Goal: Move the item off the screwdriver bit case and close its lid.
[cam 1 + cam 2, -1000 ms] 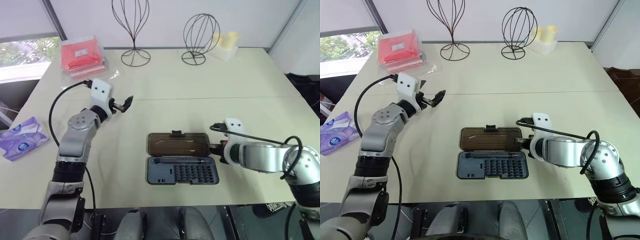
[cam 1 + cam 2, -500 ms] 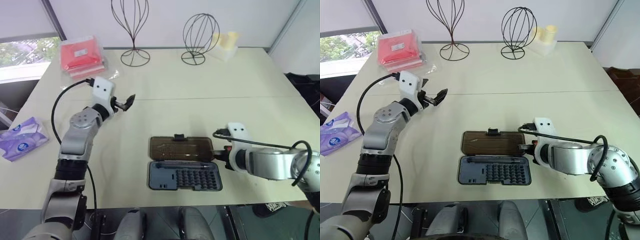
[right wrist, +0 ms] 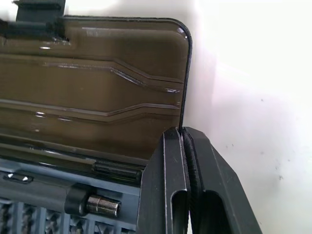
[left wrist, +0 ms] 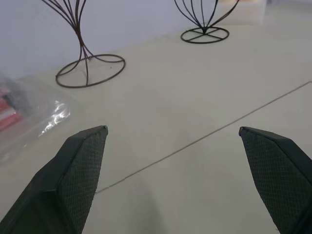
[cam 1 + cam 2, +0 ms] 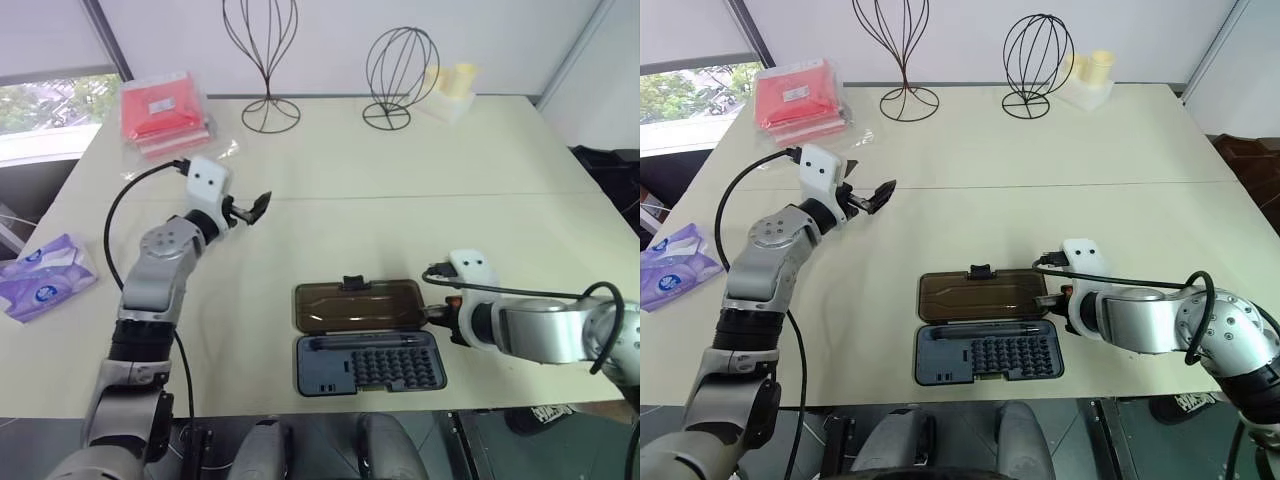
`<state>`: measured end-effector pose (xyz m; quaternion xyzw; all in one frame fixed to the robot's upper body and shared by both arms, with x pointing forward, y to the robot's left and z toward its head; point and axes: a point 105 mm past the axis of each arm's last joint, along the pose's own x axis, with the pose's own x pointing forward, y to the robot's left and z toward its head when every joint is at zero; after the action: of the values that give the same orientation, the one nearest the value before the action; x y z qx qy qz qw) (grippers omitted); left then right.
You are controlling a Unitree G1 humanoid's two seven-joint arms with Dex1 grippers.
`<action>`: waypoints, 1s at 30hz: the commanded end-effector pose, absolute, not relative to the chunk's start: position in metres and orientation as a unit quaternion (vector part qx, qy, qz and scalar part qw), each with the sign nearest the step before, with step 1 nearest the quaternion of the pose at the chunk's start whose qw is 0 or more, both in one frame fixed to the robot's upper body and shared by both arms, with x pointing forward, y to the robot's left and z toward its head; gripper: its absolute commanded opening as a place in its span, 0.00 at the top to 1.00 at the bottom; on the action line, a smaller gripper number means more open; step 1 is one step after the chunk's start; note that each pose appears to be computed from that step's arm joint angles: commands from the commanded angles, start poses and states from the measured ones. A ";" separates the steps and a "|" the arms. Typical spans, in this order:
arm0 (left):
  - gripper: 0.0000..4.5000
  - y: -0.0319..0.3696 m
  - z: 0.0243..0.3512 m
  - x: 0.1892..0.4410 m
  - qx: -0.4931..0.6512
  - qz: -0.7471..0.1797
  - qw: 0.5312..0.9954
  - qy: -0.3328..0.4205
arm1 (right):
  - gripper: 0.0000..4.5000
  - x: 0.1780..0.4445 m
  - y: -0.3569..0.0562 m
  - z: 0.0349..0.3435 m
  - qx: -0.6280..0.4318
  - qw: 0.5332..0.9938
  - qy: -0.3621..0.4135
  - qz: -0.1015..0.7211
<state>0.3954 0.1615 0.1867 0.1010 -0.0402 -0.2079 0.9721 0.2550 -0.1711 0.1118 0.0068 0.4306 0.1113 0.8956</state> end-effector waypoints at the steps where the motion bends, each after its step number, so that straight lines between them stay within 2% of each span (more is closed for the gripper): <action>1: 0.00 0.160 0.201 0.392 0.111 -0.206 0.970 -0.067 | 0.87 0.254 -0.167 0.121 -0.004 0.900 0.418 0.126; 3: 0.00 0.160 0.200 0.392 0.110 -0.208 0.970 -0.066 | 0.71 0.255 -0.167 0.122 -0.004 0.901 0.415 0.125; 7: 0.00 0.159 0.199 0.391 0.104 -0.216 0.969 -0.064 | 0.25 0.257 -0.166 0.125 0.002 0.905 0.407 0.124; 9: 0.00 0.152 0.197 0.385 0.095 -0.249 0.962 -0.060 | 0.03 0.262 -0.165 0.131 0.007 0.910 0.396 0.123; 15: 0.00 0.131 0.184 0.343 0.083 -0.406 0.909 -0.030 | 0.01 0.275 -0.158 0.164 -0.001 0.927 0.343 0.151; 18: 0.00 0.125 0.176 0.309 0.073 -0.508 0.858 0.008 | 0.01 0.283 -0.153 0.182 -0.003 0.941 0.298 0.164; 22: 0.00 0.120 0.167 0.279 0.070 -0.591 0.802 0.048 | 0.01 0.292 -0.147 0.195 0.002 0.952 0.250 0.173; 25: 0.29 0.114 0.159 0.261 0.074 -0.638 0.763 0.067 | 0.00 0.297 -0.142 0.202 -0.019 0.959 0.212 0.185; 27: 0.52 0.105 0.153 0.248 0.076 -0.674 0.731 0.075 | 0.00 0.301 -0.135 0.212 -0.049 0.965 0.154 0.208; 30: 0.87 0.096 0.146 0.231 0.076 -0.718 0.687 0.081 | 0.00 0.301 -0.133 0.205 -0.066 0.960 0.143 0.233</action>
<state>0.2435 0.1020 0.1413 0.0650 0.0968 -0.6871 0.7172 0.3014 -0.1336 0.1951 -0.0531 0.1778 0.2195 0.9578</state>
